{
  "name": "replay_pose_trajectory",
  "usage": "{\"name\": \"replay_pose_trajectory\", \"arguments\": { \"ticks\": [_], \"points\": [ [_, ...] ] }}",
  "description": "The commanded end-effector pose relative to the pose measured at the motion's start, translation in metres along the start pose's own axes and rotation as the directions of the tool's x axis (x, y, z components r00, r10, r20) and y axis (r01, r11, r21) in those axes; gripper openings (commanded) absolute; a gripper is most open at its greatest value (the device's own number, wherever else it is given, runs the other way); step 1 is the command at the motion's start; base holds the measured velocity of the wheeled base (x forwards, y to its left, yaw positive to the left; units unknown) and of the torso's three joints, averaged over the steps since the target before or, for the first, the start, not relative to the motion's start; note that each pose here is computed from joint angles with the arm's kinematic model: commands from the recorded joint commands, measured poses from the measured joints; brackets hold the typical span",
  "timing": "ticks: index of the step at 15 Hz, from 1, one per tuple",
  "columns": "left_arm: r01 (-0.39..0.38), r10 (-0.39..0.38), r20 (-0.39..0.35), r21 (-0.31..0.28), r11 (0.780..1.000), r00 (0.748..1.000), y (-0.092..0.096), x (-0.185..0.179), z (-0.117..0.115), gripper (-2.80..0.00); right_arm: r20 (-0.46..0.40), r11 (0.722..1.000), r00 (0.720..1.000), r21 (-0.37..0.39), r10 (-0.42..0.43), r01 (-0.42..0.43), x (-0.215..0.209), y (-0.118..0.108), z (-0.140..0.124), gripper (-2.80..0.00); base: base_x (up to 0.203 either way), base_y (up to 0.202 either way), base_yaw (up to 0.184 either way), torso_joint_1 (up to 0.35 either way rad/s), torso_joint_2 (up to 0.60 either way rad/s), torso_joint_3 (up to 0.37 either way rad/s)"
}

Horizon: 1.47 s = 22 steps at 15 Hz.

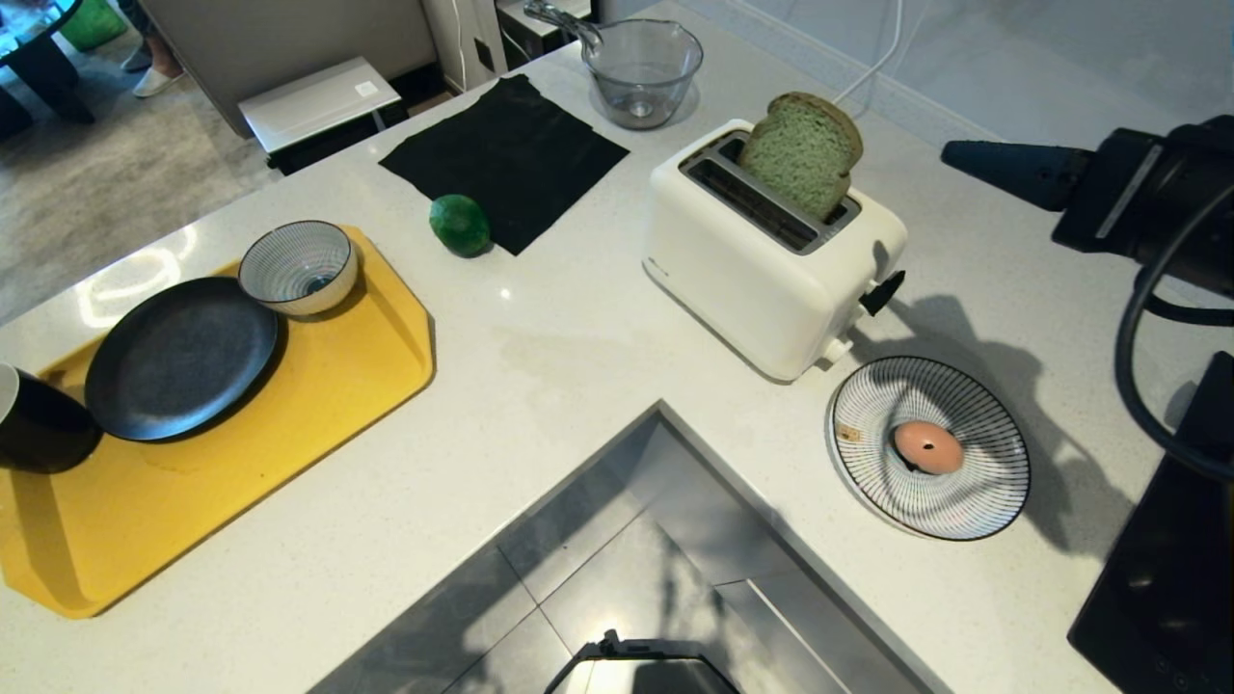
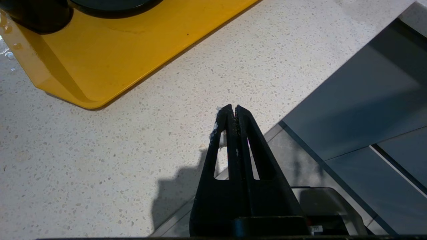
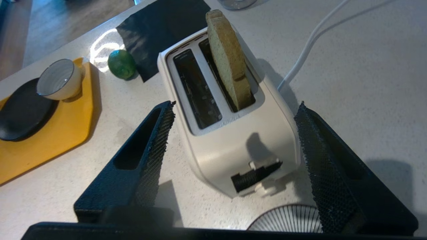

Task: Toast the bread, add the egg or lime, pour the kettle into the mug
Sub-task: Put the baked bread on a plate

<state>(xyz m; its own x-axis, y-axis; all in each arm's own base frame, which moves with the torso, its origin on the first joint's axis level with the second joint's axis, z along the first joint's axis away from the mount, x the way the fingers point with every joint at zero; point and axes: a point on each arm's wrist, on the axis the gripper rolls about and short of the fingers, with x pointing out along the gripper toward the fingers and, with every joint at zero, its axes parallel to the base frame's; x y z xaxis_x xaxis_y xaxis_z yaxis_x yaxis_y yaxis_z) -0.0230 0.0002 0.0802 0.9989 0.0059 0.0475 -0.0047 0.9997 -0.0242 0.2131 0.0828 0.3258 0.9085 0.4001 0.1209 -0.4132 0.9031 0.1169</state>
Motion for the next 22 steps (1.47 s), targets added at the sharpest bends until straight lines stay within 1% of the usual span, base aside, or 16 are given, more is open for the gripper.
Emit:
{"name": "replay_pose_trajectory", "arguments": {
  "ticks": [1,2,4,5,7,9,11,12,13,15,17,19,22],
  "points": [
    [-0.001,0.001,-0.014,-0.001,1.0,1.0,0.0,0.001,-0.004,-2.8,-0.033,0.999,0.999,-0.042,-0.008,0.007,0.033,-0.006,-0.024,0.0,0.0,0.0,0.0,0.0,0.0,0.0],
    [-0.001,0.001,-0.014,-0.001,1.0,1.0,0.0,0.001,-0.004,-2.8,-0.034,0.997,0.999,-0.077,-0.009,0.006,0.04,-0.007,-0.028,0.0,0.0,0.0,0.0,0.0,0.0,0.0],
    [-0.001,0.001,-0.014,-0.001,1.0,1.0,0.0,0.001,-0.004,-2.8,-0.026,0.986,1.0,-0.169,-0.016,0.012,0.049,-0.01,-0.026,0.0,0.0,0.0,0.0,0.0,0.0,0.0],
    [-0.001,0.001,-0.014,-0.001,1.0,1.0,0.0,0.001,-0.004,-2.8,-0.011,0.977,1.0,-0.21,-0.023,0.02,0.054,-0.013,-0.021,0.0,0.0,0.0,0.0,0.0,0.0,0.0],
    [-0.001,0.001,-0.014,-0.001,1.0,1.0,0.0,0.001,-0.004,-2.8,0.019,0.965,1.0,-0.262,-0.003,0.008,0.062,-0.016,-0.002,0.0,0.0,0.0,0.0,0.0,0.0,0.0],
    [-0.001,0.001,-0.014,-0.001,1.0,1.0,0.0,0.001,-0.004,-2.8,-0.014,0.951,0.999,-0.307,0.032,-0.034,0.069,-0.019,0.01,0.0,0.0,0.0,0.0,0.0,0.0,0.0],
    [-0.001,0.001,-0.014,-0.001,1.0,1.0,0.0,0.001,-0.004,-2.8,-0.062,0.927,0.994,-0.361,0.087,-0.103,0.085,-0.022,0.003,0.0,0.0,0.0,0.0,0.0,0.0,0.0],
    [-0.001,0.001,-0.014,-0.001,1.0,1.0,0.0,0.001,-0.004,-2.8,-0.077,0.919,0.993,-0.378,0.089,-0.112,0.09,-0.024,-0.001,0.0,0.0,0.0,0.0,0.0,0.0,0.0],
    [-0.001,0.001,-0.014,-0.001,1.0,1.0,0.0,0.001,-0.004,-2.8,-0.089,0.916,0.992,-0.383,0.089,-0.116,0.093,-0.025,-0.004,0.0,0.0,0.0,0.0,0.0,0.0,0.0],
    [-0.001,0.001,-0.014,-0.001,1.0,1.0,0.0,0.001,-0.004,-2.8,-0.083,0.917,0.992,-0.383,0.091,-0.117,0.1,-0.026,-0.002,0.0,0.0,0.0,0.0,0.0,0.0,0.0],
    [-0.001,0.001,-0.014,-0.001,1.0,1.0,0.0,0.001,-0.004,-2.8,-0.066,0.918,0.993,-0.381,0.093,-0.111,0.107,-0.025,0.007,0.0,0.0,0.0,0.0,0.0,0.0,0.0],
    [-0.001,0.001,-0.014,-0.001,1.0,1.0,0.0,0.001,-0.004,-2.8,-0.068,0.924,0.994,-0.367,0.091,-0.109,0.113,-0.025,0.015,0.0,0.0,0.0,0.0,0.0,0.0,0.0],
    [-0.002,0.002,-0.014,-0.001,1.0,1.0,0.0,0.001,-0.004,-2.8,-0.079,0.926,0.993,-0.361,0.089,-0.112,0.119,-0.026,0.011,0.0,0.0,0.0,0.0,0.0,0.0,0.0]
  ]
}}
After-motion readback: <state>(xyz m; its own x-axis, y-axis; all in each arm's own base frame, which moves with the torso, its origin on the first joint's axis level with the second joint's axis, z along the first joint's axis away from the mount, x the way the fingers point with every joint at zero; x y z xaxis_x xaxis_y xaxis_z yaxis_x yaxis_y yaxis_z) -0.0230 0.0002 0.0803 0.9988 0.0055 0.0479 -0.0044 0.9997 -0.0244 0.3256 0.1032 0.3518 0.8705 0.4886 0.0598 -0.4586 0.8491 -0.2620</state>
